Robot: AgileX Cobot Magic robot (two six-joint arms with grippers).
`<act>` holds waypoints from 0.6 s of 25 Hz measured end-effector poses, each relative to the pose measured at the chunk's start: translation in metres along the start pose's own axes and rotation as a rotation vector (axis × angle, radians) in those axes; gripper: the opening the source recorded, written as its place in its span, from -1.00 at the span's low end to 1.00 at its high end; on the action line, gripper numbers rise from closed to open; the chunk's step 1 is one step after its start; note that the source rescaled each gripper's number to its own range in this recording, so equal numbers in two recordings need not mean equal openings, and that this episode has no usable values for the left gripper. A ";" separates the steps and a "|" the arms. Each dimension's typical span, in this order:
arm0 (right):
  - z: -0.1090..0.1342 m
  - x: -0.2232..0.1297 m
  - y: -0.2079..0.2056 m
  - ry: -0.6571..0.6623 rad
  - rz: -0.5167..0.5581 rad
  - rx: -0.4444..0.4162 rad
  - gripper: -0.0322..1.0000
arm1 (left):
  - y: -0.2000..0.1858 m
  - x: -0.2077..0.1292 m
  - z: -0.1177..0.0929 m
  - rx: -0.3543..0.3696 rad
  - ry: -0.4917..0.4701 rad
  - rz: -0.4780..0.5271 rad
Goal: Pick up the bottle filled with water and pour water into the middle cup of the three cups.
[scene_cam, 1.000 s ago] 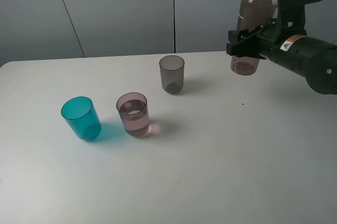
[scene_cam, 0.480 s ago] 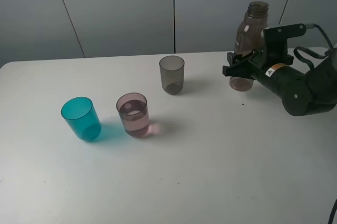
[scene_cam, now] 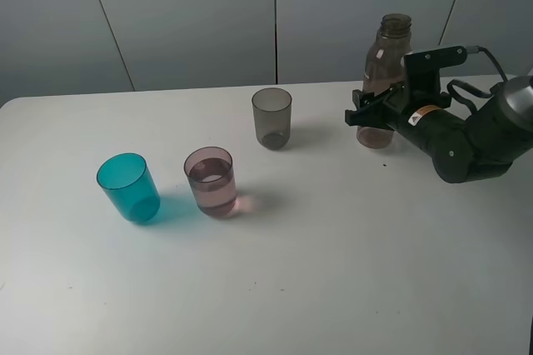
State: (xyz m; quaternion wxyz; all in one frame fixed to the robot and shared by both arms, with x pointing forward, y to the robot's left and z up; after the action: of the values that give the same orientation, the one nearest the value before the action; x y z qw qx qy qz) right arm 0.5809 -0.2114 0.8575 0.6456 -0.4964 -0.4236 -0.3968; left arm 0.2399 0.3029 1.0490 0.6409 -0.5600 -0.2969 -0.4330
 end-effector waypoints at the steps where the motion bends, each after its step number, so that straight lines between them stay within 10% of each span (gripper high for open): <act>1: 0.000 -0.002 0.000 0.000 0.006 -0.001 -0.94 | 0.000 0.000 0.000 0.000 0.000 0.000; 15: 0.000 -0.006 0.001 -0.006 0.034 0.003 -0.94 | 0.000 0.000 0.000 0.000 0.000 0.000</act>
State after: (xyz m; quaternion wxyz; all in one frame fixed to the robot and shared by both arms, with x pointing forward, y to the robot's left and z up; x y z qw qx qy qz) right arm 0.5796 -0.2109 0.8520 0.6518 -0.5037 -0.4175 -0.3836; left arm 0.2399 0.3029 1.0490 0.6409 -0.5600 -0.2969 -0.4330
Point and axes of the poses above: a point on each arm's last joint axis where the gripper is mounted, y pointing out along that axis toward the gripper, z along the wrist's bending axis when the last joint is at zero, x = y × z, the point moved 1 cm from there along y, pointing out along that axis toward the gripper, and after that the axes turned 10 degrees about y, right-handed, at the moved point
